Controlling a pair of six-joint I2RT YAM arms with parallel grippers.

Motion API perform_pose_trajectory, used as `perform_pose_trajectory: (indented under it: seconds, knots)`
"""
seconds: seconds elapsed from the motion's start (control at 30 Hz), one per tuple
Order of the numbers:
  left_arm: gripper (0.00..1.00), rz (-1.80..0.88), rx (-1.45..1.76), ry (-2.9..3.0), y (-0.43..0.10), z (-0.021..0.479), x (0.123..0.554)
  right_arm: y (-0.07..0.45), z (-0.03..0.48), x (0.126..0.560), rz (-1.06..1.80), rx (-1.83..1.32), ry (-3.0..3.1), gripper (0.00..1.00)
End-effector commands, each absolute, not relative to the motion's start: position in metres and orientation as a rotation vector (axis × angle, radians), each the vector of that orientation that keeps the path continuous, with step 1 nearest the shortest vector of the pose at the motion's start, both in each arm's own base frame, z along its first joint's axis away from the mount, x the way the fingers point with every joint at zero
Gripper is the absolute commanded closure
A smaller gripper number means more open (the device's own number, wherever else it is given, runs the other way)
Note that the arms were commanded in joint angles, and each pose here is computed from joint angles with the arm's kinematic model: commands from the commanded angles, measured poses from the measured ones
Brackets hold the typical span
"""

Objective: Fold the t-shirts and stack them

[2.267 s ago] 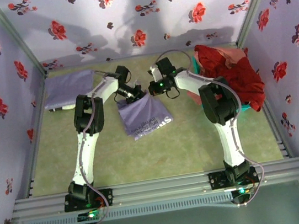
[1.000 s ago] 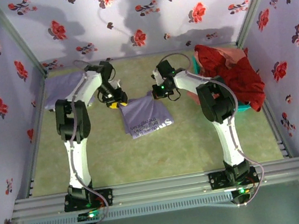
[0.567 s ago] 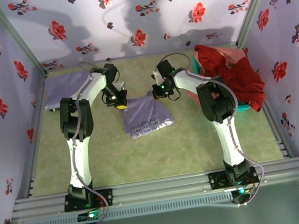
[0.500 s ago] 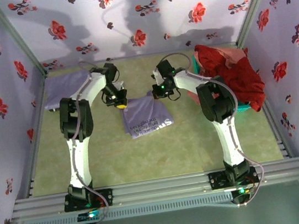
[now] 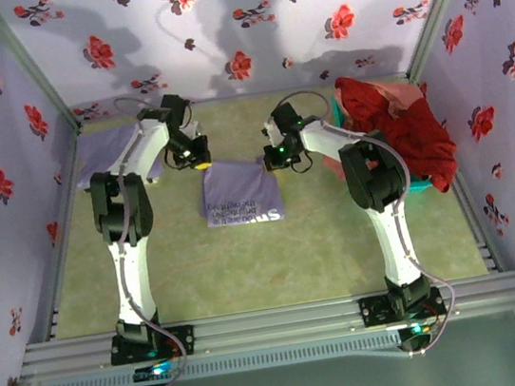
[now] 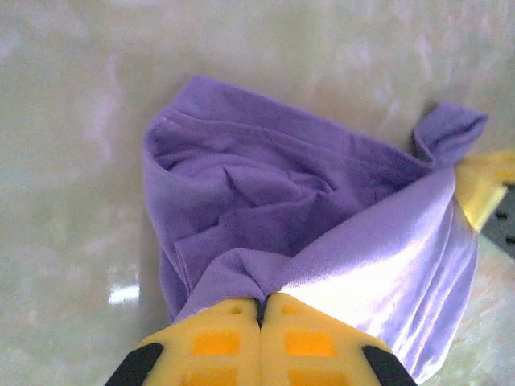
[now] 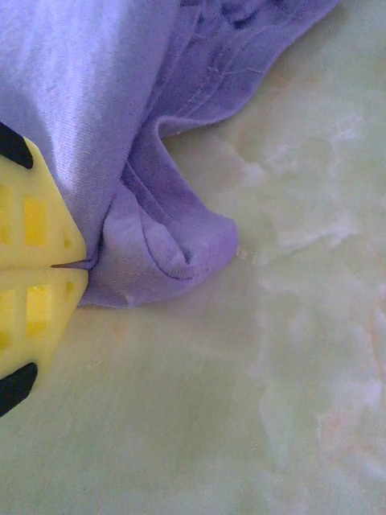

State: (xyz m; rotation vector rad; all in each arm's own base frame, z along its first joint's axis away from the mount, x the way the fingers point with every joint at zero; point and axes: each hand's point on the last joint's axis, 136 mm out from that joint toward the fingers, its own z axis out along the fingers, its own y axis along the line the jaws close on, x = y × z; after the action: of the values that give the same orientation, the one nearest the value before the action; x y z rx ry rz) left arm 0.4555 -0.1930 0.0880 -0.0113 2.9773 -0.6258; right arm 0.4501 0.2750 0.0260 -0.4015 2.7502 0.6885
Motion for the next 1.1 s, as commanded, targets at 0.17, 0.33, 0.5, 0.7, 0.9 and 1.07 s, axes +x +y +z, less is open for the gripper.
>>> perform_pose_trajectory:
  seconds: [0.17,0.33,0.5,0.7,0.9,1.07]
  knots:
    - [1.00,-0.751,-0.160,2.987,-0.186,0.033,0.495,0.250,-0.001,0.438,0.584,-0.367,2.886,1.00]
    - [1.00,-0.695,-0.196,3.040,-0.184,0.007,0.495,0.257,0.035,0.443,0.613,-0.372,2.802,1.00]
    - [1.00,-0.641,-0.139,3.116,-0.185,-0.016,0.475,0.259,0.085,0.459,0.591,-0.371,2.680,1.00]
    - [1.00,-0.623,-0.126,3.138,-0.183,-0.026,0.464,0.257,0.073,0.481,0.526,-0.336,2.653,1.00]
    - [1.00,-0.640,-0.105,3.114,-0.186,-0.014,0.469,0.259,0.014,0.488,0.583,-0.233,2.818,1.00]
    - [1.00,-0.687,-0.069,3.042,-0.195,0.025,0.480,0.251,-0.003,0.477,0.537,-0.223,2.903,1.00]
